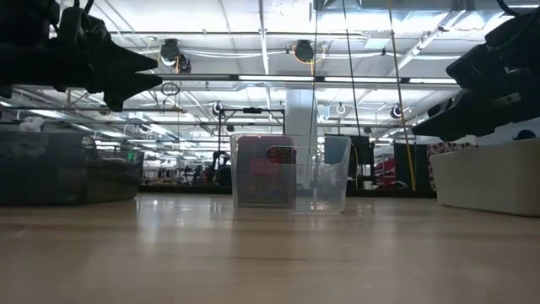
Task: Sort spices by type
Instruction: Return to Home Position
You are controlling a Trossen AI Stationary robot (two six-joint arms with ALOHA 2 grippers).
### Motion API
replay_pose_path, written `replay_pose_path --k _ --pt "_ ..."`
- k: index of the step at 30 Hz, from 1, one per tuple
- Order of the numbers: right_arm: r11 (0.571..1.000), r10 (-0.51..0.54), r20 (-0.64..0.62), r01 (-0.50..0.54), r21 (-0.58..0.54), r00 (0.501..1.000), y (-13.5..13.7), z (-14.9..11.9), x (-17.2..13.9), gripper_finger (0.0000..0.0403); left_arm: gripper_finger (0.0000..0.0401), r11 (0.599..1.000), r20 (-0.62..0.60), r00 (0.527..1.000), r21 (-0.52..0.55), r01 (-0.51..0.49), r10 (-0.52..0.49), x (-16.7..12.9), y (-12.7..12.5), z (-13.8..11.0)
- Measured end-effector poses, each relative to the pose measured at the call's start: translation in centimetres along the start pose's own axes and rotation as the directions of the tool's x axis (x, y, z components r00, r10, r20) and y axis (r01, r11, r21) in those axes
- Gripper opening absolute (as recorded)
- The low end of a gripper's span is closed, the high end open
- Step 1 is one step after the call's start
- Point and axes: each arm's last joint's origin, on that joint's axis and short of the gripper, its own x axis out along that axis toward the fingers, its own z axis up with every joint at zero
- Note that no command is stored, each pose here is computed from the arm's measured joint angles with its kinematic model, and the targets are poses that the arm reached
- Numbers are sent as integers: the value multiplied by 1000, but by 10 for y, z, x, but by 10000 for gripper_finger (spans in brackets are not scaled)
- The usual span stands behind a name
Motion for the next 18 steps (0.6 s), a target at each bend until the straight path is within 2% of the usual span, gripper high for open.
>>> replay_pose_path --k 18 --pt "1000 0 0 0 0 1000 0 0 0 0 207 1000 -1 1000 0 0 0 0 0 0"
